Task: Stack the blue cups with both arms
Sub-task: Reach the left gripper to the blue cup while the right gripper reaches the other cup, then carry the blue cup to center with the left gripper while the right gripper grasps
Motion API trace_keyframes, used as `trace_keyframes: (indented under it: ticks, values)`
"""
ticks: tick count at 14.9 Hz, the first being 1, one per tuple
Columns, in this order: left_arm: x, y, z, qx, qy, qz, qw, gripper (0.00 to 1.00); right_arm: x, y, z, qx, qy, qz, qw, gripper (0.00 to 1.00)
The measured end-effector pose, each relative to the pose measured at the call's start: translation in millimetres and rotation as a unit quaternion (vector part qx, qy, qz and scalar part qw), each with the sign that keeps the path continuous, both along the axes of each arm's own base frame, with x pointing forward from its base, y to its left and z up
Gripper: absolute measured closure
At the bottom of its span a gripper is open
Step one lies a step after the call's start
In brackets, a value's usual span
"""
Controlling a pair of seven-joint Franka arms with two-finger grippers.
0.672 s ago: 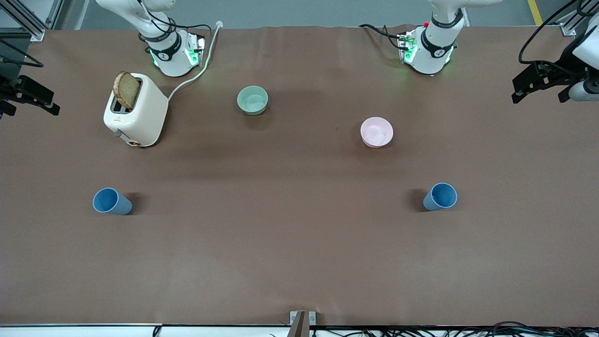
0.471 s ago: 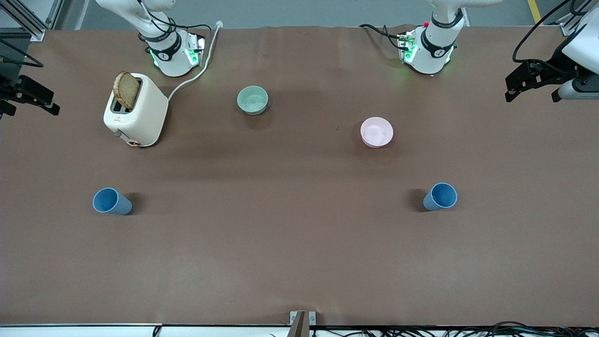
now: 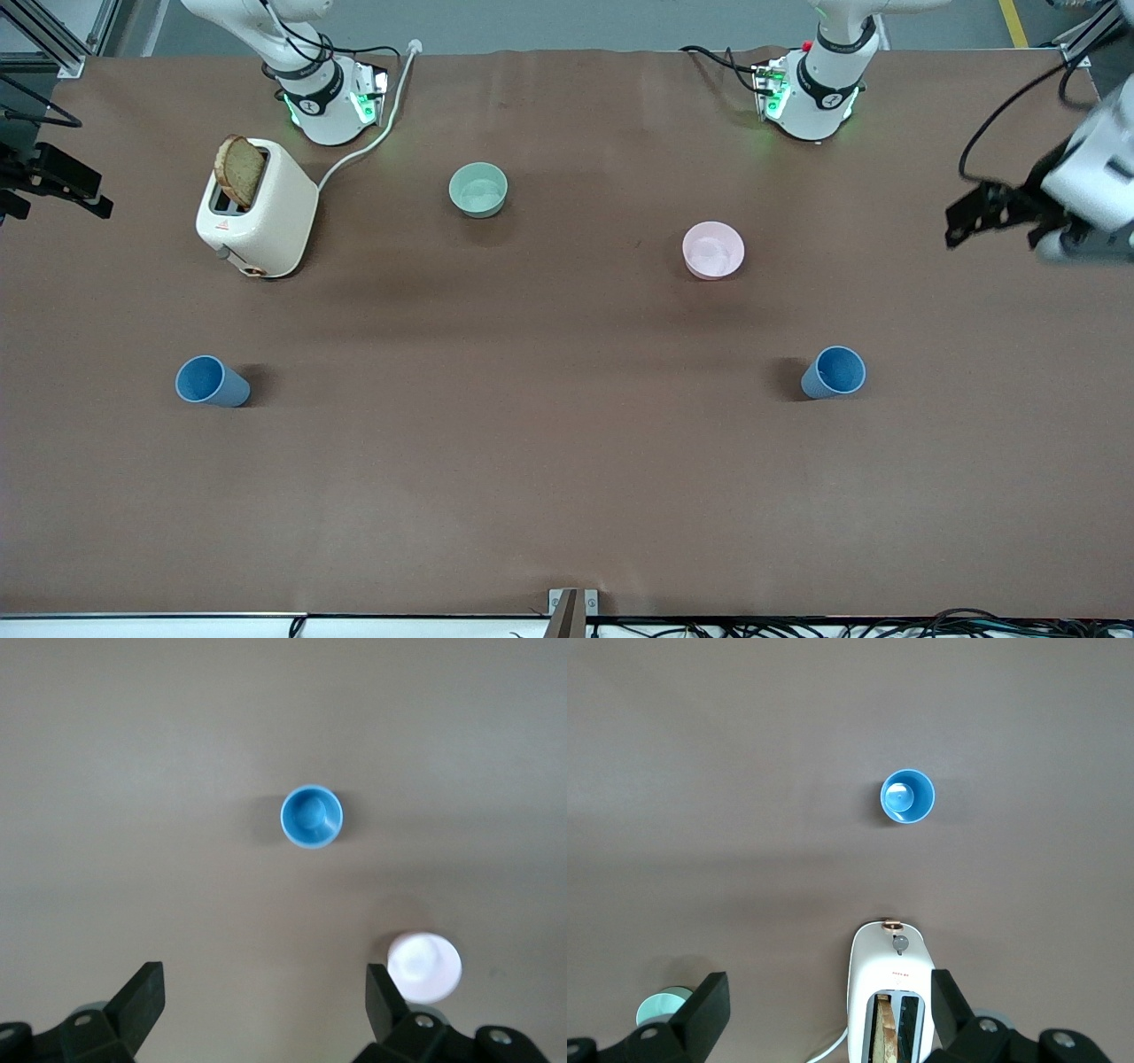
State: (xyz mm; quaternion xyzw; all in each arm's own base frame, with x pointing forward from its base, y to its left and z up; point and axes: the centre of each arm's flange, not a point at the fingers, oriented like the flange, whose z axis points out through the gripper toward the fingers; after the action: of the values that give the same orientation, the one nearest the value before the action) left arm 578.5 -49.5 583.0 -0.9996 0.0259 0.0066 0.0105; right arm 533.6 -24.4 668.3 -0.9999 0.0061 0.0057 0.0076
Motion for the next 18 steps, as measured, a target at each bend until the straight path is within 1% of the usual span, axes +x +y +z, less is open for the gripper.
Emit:
trace_keyframes:
  ticks: [2,3,6,8,9,11,12,13,15,16,18]
  values:
    - [25.9,12.0,-59.7,-0.003,-0.01,0.007,1.0,0.0,0.0,0.0,-0.1,0.0,0.0,0.0,1.0,0.0]
    - [33.5,17.8,-90.3,-0.005,-0.017,0.006,1.0,0.0,0.1,0.0,-0.1,0.0,0.0,0.0,1.0,0.0]
    - [40.3,23.6,-180.4,-0.009,-0.029,-0.005,1.0,0.0,0.3,-0.1,0.1,0.0,-0.001,0.0,1.0,0.0]
    - [43.0,22.6,-229.5,-0.012,-0.021,-0.007,1.0,0.01,4.4,-0.5,-0.1,-0.001,-0.011,0.0,1.0,0.0]
    - [45.7,21.5,-249.5,-0.013,-0.018,-0.008,1.0,0.03,9.8,-2.4,-4.6,-0.001,-0.016,-0.002,1.0,0.0]
    - [49.3,16.3,-285.1,-0.017,-0.01,-0.013,1.0,0.21,30.0,-15.8,-27.7,-0.001,-0.019,-0.014,1.0,0.0]
    - [50.1,13.9,-299.5,-0.018,-0.007,-0.015,1.0,0.21,41.9,-23.8,-44.4,0.0,-0.015,-0.02,1.0,0.0]
    - [50.0,12.5,-312.3,-0.019,-0.001,-0.016,1.0,0.26,53.0,-31.6,-62.3,0.002,-0.009,-0.025,1.0,0.0]
    - [48.8,11.2,-331.9,-0.02,0.01,-0.016,1.0,0.44,73.7,-43.4,-100.4,0.005,0.001,-0.032,0.999,0.0]
    - [48.5,10.8,-336.9,-0.02,0.014,-0.016,1.0,0.57,83.3,-47.9,-121.2,0.005,0.002,-0.034,0.999,0.0]
    - [48.5,10.5,-338.5,-0.02,0.015,-0.017,1.0,0.75,100.0,-62.5,-169.6,0.007,-0.004,-0.035,0.999,0.0]
